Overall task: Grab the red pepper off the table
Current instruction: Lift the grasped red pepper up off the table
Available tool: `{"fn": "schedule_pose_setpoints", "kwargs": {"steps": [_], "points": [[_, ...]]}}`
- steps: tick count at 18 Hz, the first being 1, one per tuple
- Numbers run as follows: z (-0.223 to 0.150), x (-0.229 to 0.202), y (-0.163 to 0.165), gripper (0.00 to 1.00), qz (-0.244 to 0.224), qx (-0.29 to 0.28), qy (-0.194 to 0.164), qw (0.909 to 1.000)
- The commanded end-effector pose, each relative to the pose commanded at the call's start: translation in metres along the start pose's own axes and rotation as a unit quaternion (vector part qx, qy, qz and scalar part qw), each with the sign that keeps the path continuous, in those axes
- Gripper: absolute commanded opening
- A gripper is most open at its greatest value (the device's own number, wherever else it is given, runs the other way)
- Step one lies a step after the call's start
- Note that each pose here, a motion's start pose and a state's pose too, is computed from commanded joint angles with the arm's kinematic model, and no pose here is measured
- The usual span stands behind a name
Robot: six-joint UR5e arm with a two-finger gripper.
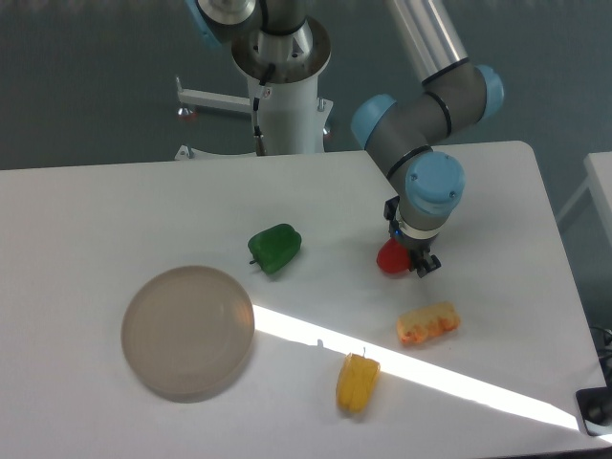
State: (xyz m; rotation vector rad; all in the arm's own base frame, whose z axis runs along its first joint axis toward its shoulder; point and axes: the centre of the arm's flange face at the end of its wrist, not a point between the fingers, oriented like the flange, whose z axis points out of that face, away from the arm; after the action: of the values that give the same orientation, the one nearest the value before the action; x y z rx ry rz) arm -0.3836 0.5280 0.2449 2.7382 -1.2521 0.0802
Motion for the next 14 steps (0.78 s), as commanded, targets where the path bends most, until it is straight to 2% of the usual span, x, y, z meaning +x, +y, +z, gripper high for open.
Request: {"fn": "schedule_pose_setpoints", "kwargs": {"steps": [4, 11, 14], "points": [[-0.007, -0.003, 0.002, 0.61, -0.001, 0.0, -0.005, 1.0], [-0.078, -0.034, 0.023, 0.6, -0.014, 0.016, -0.045, 0.9988], [-0.095, -0.047, 0.027, 0.6, -0.018, 0.022, -0.066, 0.9974]]}}
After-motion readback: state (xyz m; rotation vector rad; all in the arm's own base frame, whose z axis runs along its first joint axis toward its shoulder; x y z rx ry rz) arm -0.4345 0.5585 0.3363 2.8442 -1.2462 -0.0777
